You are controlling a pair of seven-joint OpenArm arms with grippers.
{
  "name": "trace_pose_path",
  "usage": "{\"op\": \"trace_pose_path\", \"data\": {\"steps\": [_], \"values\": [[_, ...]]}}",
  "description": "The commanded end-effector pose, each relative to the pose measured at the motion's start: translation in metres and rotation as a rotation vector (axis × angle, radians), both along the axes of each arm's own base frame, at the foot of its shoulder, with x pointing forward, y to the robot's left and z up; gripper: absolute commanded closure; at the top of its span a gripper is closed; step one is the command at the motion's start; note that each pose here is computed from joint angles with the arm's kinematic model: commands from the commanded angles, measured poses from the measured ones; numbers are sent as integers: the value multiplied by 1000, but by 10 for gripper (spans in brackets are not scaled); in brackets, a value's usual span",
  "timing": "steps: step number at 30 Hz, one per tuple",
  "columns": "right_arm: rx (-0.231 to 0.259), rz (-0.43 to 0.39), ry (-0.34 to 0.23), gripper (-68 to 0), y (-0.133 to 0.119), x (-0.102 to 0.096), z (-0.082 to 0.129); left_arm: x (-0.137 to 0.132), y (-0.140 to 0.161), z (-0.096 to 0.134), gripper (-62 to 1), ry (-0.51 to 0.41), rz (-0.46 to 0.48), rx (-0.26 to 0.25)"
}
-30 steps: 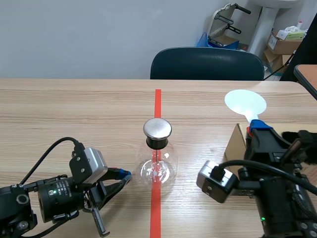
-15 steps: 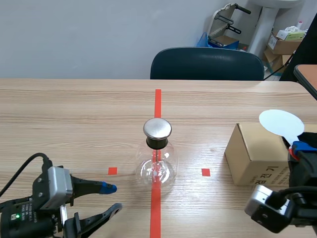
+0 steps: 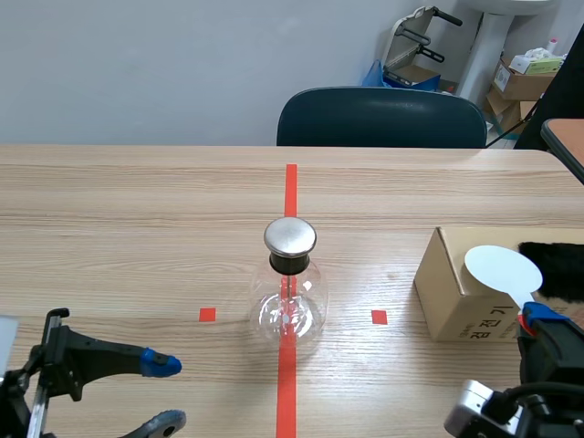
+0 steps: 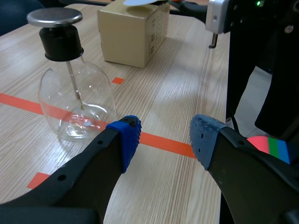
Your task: Do the electroscope experiment
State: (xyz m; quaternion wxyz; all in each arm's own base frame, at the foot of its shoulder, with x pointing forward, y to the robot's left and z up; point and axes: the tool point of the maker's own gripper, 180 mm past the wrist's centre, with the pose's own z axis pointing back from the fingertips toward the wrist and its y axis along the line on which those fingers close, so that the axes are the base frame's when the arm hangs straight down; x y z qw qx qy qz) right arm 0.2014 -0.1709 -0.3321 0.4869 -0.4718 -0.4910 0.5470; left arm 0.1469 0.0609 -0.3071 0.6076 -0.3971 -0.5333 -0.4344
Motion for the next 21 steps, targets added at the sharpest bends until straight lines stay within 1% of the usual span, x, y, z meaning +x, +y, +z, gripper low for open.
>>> {"op": "trace_pose_path", "data": {"steps": [1, 5, 7, 10, 12, 17, 19, 21], "values": [[-30, 4, -77, -9, -4, 7, 14, 1, 0, 11, -278, 1, 9, -41], [-39, -9, -72, -8, -6, 10, 10, 1, 3, 22, -350, 6, 8, -55], [-41, -10, -73, -8, -6, 11, 11, 1, 4, 26, -398, 4, 2, -56], [-39, -11, -67, -8, -7, 10, 9, -1, 5, 30, -492, 0, -15, -49], [-38, -12, -62, -8, -7, 9, 7, -3, 5, 32, -533, 6, -30, -45], [-33, -8, -55, -9, -5, 8, 5, -11, 6, 34, -538, 59, -79, -46], [-33, -9, -56, -9, -5, 8, 4, -12, 8, 36, -538, 58, -83, -45], [-33, -8, -55, -9, -5, 8, 5, -11, 8, 38, -538, 53, -82, -56]]}}
